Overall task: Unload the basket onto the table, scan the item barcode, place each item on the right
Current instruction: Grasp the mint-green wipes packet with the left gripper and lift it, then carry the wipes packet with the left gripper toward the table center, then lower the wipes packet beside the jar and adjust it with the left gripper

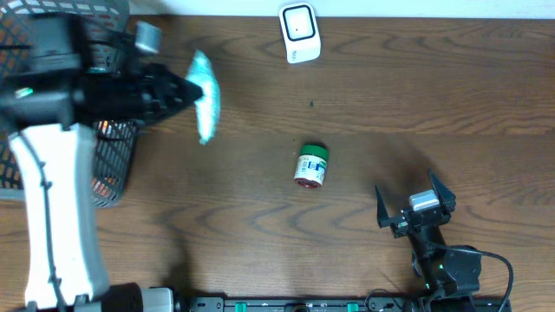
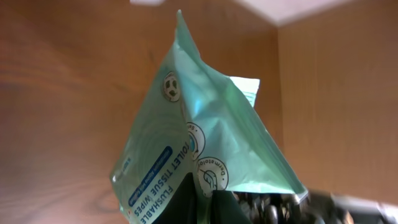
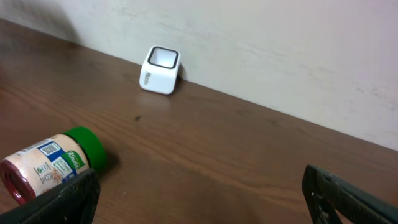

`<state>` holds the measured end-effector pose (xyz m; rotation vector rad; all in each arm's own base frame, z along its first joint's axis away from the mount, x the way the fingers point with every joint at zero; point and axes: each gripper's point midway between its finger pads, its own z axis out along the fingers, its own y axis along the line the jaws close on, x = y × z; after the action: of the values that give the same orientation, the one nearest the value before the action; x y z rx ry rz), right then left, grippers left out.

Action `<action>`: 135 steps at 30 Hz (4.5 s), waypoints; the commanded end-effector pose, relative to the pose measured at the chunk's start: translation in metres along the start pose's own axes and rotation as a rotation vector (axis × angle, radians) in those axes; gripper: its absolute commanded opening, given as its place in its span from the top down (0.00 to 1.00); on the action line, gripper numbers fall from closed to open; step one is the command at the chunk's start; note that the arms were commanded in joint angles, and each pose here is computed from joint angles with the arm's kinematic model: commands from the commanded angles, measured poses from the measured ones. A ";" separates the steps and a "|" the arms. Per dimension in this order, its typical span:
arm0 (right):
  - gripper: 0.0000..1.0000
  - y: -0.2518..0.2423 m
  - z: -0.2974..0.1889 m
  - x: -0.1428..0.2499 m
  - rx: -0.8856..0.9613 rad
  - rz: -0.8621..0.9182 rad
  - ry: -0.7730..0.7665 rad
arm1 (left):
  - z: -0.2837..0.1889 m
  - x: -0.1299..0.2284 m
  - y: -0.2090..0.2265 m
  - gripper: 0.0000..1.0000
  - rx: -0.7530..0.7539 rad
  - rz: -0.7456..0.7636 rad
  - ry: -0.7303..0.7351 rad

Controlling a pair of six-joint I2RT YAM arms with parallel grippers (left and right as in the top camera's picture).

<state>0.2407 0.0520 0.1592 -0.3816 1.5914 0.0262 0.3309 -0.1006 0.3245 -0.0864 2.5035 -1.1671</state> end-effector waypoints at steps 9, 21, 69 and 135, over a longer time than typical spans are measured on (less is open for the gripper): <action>0.01 0.003 0.000 0.000 -0.010 0.012 -0.001 | 0.136 0.043 0.027 0.93 0.388 -0.078 0.322; 0.01 0.003 0.000 0.000 -0.010 0.012 -0.001 | 0.225 0.063 0.092 0.92 0.378 -0.159 0.441; 0.01 0.003 0.000 0.000 -0.010 0.012 -0.001 | 0.229 0.056 0.109 0.92 -0.502 0.237 0.187; 0.01 0.003 0.000 0.000 -0.010 0.012 -0.001 | 0.278 0.069 0.169 0.93 -0.717 0.194 0.174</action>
<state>0.2407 0.0520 0.1592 -0.3816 1.5914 0.0262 0.3789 -0.2173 0.0217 0.1003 2.8914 -0.2676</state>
